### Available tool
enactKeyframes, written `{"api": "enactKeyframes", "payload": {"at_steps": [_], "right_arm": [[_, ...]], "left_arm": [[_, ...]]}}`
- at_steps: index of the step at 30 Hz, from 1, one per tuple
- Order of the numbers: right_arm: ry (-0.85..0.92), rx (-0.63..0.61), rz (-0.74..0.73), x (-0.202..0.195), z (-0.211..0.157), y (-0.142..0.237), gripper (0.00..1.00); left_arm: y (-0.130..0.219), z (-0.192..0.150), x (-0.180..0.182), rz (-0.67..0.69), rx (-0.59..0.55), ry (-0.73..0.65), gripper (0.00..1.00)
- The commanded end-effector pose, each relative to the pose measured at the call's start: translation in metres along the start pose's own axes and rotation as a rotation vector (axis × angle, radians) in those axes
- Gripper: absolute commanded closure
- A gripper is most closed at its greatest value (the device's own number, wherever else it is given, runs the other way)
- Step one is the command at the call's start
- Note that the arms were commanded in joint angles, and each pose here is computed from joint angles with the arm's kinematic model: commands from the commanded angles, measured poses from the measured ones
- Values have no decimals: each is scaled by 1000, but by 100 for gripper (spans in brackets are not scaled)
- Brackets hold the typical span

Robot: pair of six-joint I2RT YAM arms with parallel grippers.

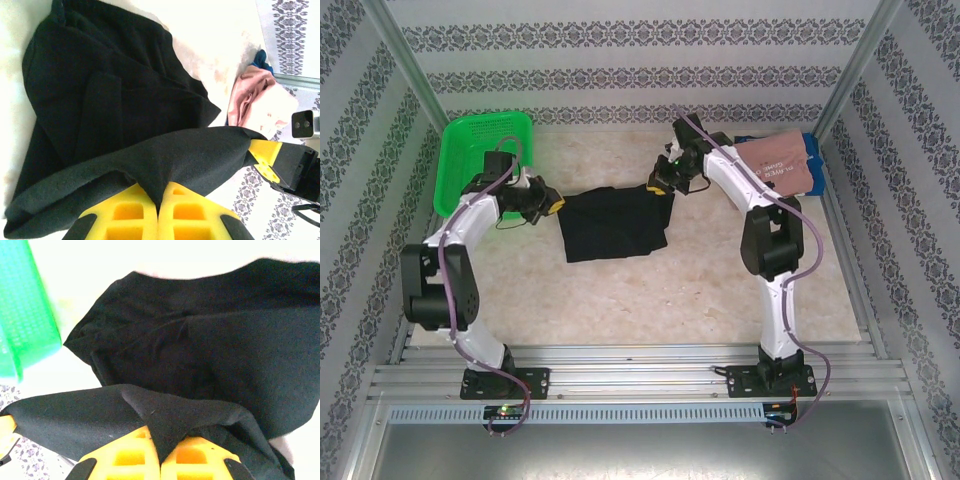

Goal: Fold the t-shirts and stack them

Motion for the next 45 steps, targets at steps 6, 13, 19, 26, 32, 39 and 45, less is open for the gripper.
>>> {"api": "enactKeyframes", "payload": {"at_steps": [6, 13, 19, 26, 32, 39, 45], "right_arm": [[-54, 26, -15, -25, 31, -30, 96], [-1, -96, -5, -18, 54, 1, 68], [161, -209, -108, -9, 18, 65, 29], [118, -171, -36, -65, -28, 50, 18], [117, -158, 3, -89, -35, 4, 13], [156, -159, 48, -89, -21, -34, 11], [187, -138, 92, -76, -15, -62, 11]], "left_arm": [[-34, 54, -6, -59, -17, -47, 90], [-36, 84, -48, -225, -61, -101, 40], [-5, 61, -96, -310, -73, -247, 29], [-10, 18, -79, -209, -11, -281, 22], [-46, -17, -56, -108, 92, -331, 22], [-69, -17, -22, -31, 114, -312, 24], [-86, -17, 5, 41, 145, -291, 26]]}}
Point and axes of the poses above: each hand's point on the last joint's axis, 136 mm out from that joint toward the fingers, its own y axis back along the fingers, its own x axis along the line the jaws close on, z = x × y, the point moved 10 cm from there along y, back along the fingers, and after that the axes turned 6 degrees about y, right-handed, at the moved point
